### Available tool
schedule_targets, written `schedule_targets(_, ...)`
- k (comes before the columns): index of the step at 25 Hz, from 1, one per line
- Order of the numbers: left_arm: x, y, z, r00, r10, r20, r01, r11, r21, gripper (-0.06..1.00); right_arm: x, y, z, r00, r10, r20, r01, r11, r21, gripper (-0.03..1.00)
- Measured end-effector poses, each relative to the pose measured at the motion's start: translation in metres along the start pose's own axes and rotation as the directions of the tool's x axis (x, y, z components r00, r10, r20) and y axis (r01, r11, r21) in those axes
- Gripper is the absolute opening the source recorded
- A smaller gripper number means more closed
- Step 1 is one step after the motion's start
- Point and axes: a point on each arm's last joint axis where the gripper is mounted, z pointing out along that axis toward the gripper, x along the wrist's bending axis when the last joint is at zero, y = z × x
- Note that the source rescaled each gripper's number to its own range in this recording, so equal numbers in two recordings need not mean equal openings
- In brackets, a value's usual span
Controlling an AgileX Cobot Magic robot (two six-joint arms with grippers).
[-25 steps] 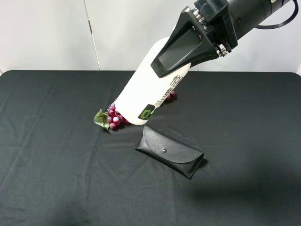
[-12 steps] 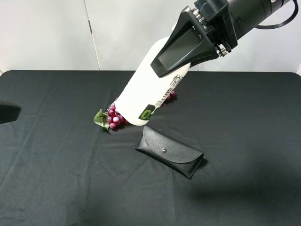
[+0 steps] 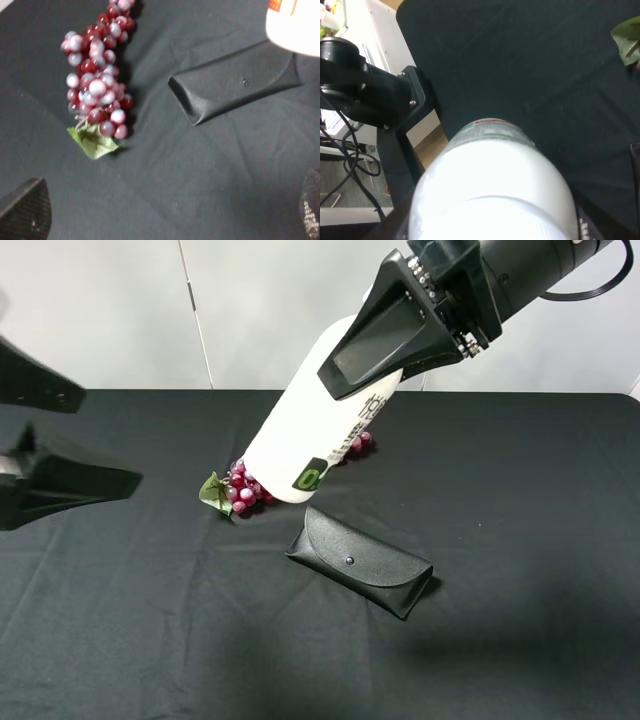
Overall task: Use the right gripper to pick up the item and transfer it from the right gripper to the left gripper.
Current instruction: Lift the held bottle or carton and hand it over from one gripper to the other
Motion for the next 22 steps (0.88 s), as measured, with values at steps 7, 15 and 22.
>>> schedule_targets(7,-0.011,0.013,0.007,0.997,0.064,0.036,-0.062,0.997,-0.054,1.0,0.0,0.0,0.0,1.0,0.005,0.001,-0.005,1.0,-0.002,0.04)
schedule_targets(15,-0.017,0.034,0.013,0.992,0.104,0.072,-0.097,0.992,-0.085,1.0,0.0,0.0,0.0,1.0,0.012,0.0,-0.012,1.0,-0.004,0.04)
schedule_targets(22,-0.034,0.046,0.026,0.982,0.149,0.116,-0.133,0.982,-0.137,1.0,0.0,0.0,0.0,1.0,0.023,0.0,-0.023,1.0,-0.004,0.04)
